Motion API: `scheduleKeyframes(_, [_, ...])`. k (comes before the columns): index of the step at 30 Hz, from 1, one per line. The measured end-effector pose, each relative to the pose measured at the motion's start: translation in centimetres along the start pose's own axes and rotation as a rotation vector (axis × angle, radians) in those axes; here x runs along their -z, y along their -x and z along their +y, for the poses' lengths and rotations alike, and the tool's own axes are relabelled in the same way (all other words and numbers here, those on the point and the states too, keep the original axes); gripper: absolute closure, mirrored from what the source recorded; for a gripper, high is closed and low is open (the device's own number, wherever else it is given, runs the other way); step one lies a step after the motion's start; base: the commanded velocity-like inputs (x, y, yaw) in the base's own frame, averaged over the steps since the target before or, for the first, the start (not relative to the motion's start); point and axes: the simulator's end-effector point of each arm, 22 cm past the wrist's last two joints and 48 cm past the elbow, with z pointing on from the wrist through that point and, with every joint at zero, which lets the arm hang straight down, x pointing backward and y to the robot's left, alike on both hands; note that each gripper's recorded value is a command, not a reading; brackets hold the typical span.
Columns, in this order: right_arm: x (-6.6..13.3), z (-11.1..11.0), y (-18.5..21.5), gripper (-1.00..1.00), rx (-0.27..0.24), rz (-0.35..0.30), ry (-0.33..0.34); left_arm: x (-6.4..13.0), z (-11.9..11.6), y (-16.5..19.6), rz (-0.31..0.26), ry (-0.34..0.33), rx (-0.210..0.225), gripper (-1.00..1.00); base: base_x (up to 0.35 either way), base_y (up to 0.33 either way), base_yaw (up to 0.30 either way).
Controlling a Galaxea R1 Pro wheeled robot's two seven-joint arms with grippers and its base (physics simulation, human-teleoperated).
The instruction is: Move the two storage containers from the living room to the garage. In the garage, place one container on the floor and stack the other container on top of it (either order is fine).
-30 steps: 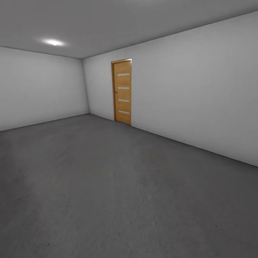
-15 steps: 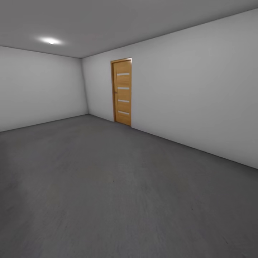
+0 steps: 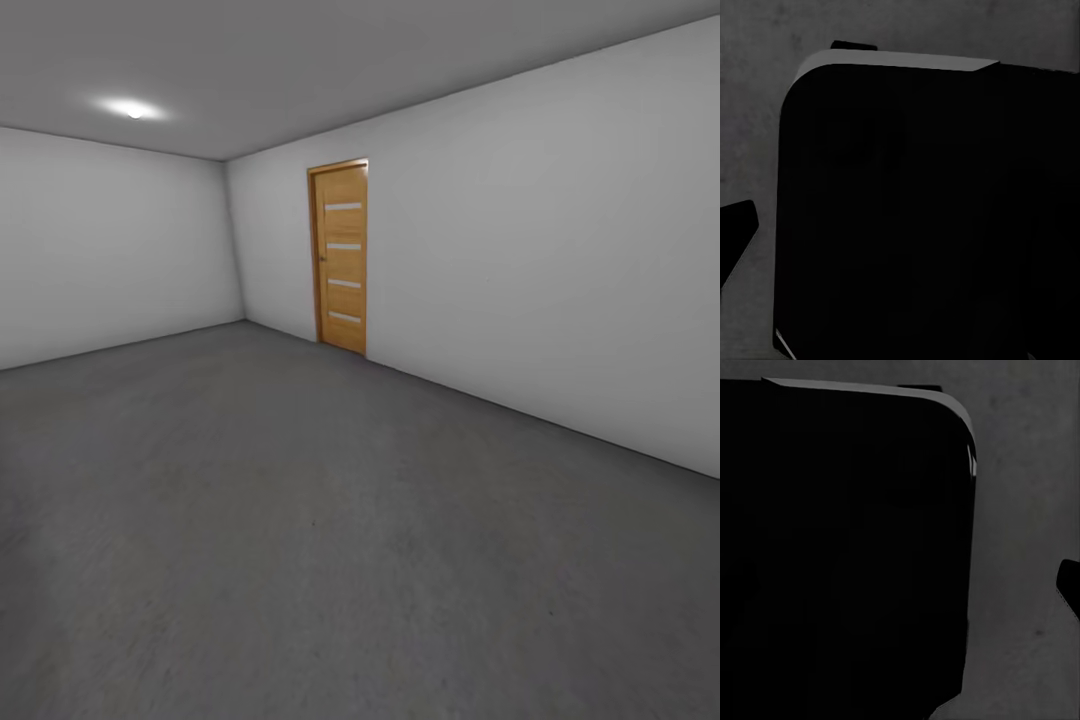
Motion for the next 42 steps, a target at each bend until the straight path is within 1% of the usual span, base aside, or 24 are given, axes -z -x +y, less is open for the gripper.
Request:
scheduleKeyframes(5, [0.0, 0.4, 0.02, -1.0, -0.005, 0.0, 0.005, 0.0, 0.0, 0.0, 0.0, 0.0, 0.0, -1.0, 0.321, 0.0, 0.0])
scheduleKeyframes(11, [0.0, -0.01, 0.01, -1.0, -0.002, 0.0, 0.0, 0.0, 0.0, 0.0, 0.0, 0.0, 0.0, -1.0, 0.321, 0.0, 0.0])
scheduleKeyframes(19, [0.0, 0.4, 0.06, -1.0, -0.002, -0.001, 0.005, 0.0, 0.0, 0.0, 0.0, 0.0, 0.0, -1.0, 0.321, 0.0, 0.0])
scheduleKeyframes(42, [-0.01, 0.2, 0.08, -1.0, 0.001, -0.001, 0.003, 0.0, -0.06, -0.01, 0.0, -0.001, 0.0, -1.0, 0.321, 0.0, 0.0])
